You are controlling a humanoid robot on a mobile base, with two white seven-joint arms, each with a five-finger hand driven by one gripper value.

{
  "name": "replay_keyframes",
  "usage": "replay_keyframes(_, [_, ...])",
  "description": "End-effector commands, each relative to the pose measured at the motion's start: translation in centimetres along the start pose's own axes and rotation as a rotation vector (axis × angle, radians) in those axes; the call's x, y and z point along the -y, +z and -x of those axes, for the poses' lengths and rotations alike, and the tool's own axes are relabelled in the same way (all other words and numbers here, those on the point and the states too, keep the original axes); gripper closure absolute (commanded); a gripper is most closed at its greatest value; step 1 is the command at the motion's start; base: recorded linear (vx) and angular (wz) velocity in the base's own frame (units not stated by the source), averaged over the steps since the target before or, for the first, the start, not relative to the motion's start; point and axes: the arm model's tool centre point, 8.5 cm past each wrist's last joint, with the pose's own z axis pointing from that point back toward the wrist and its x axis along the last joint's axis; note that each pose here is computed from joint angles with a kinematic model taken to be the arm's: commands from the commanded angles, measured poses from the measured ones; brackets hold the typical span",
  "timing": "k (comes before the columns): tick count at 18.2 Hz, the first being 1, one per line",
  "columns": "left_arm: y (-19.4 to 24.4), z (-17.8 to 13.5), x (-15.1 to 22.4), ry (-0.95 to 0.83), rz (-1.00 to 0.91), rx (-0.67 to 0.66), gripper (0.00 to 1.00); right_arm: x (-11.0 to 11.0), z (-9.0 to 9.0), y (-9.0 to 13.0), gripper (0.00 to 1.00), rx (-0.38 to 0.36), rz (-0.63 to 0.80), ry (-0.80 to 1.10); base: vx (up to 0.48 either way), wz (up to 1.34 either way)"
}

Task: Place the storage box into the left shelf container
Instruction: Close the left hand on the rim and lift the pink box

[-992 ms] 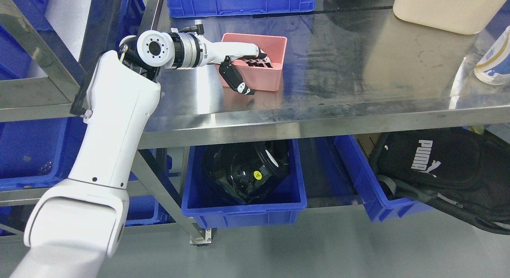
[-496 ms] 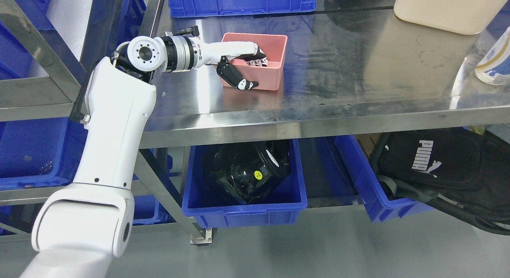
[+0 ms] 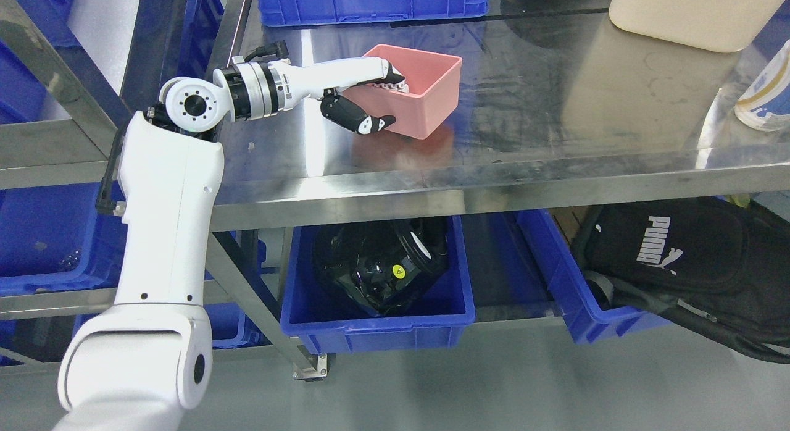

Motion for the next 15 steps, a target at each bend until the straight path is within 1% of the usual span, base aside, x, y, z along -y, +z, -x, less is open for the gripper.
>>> replay_keyframes(1, [6.2,-0.9,-4.1,-0.103,-0.253,0.006,0.99,-0.3,1.0,0.2,0.0,-0.007,-0.158,-0.003,0.0,0.0])
replay_keyframes(6, [7.8,-4.0,-5.4,-0.205,-0.332,0.068,0.99,-0.3,1.0,0.2,0.0,-0.007,-0.158,-0.003,0.0,0.0])
replay_keyframes(10, [8.5,-5.4,-4.1,-0.271,-0.337,0.078,0.99,-0.3,1.0,0.2,0.0,-0.007,-0.158,-0.003,0.0,0.0])
replay_keyframes(13, [8.7,-5.8,-2.1,-0.281,-0.332,0.08,0.99,-0.3,1.0,0.2,0.0,-0.007,-0.158,-0.003,0.0,0.0])
replay_keyframes(15, [8.5,-6.5,-1.5,-0.307,-0.32,0.089,0.99,-0.3,1.0,0.2,0.0,-0.007,-0.158,-0.003,0.0,0.0])
